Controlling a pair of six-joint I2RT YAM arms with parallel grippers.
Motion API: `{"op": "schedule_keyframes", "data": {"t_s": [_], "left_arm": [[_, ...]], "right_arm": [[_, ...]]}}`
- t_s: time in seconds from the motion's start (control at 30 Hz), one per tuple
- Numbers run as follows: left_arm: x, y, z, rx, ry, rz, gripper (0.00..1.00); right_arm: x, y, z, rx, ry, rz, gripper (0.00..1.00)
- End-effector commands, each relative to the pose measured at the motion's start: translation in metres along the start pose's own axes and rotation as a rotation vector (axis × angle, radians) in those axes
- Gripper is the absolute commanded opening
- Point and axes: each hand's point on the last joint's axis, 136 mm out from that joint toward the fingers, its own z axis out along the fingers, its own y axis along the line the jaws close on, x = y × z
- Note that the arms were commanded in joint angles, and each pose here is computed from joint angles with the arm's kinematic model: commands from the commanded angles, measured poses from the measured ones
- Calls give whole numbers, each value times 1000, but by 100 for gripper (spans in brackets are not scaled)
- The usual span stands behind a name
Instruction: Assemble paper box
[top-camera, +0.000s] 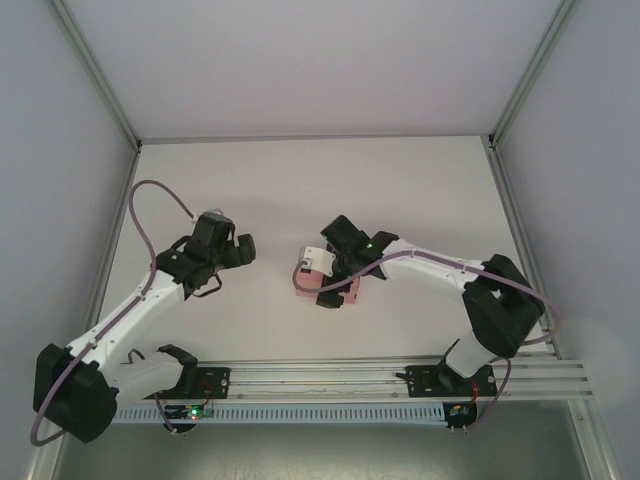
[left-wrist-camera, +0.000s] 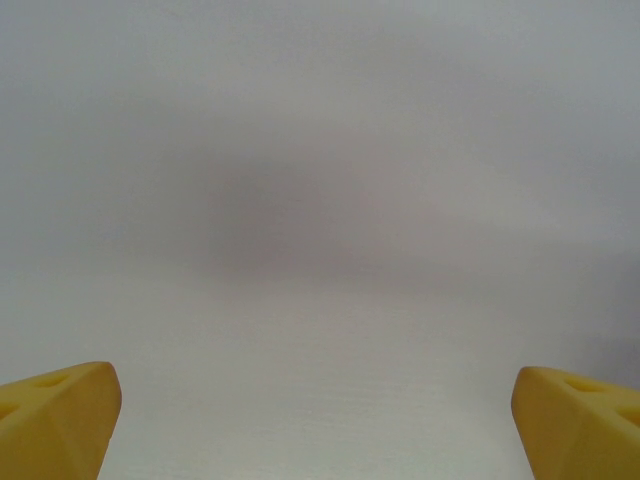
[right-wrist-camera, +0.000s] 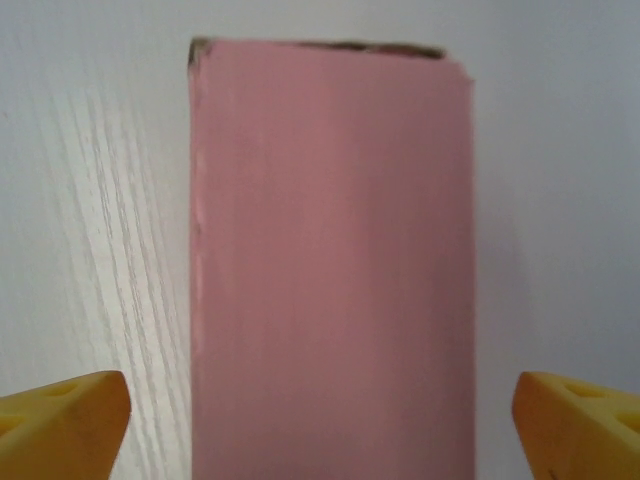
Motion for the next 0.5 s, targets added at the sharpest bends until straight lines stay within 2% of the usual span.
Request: {"op": "schedule_keyframes", "data": {"t_s": [0.0, 0.13, 0.17, 0.23, 0.27, 0.33, 0.4, 0.47], "left_arm": [[5, 22, -4, -75, -19, -31, 100], [5, 31, -9, -105, -46, -35, 100], [3, 32, -11, -107, -54, -33, 100], [2, 32, -13, -105, -59, -26, 100], [1, 31, -14, -103, -65, -25, 100], [-2, 32, -17, -103, -77, -30, 100], [-3, 34, -19, -111, -90, -37, 100], [-3, 36, -21, -116, -102, -39, 100]], "right_arm": [[7, 6, 0, -57, 67, -72, 90], [11, 5, -4, -26, 140, -114, 60], [11, -2, -7, 21, 155, -120, 52], [9, -21, -14, 158, 190, -160, 45], [8, -31, -19, 229, 207, -181, 38], [6, -52, -29, 378, 247, -236, 35], [8, -69, -37, 505, 302, -304, 41], [7, -82, -43, 617, 337, -364, 41]]}}
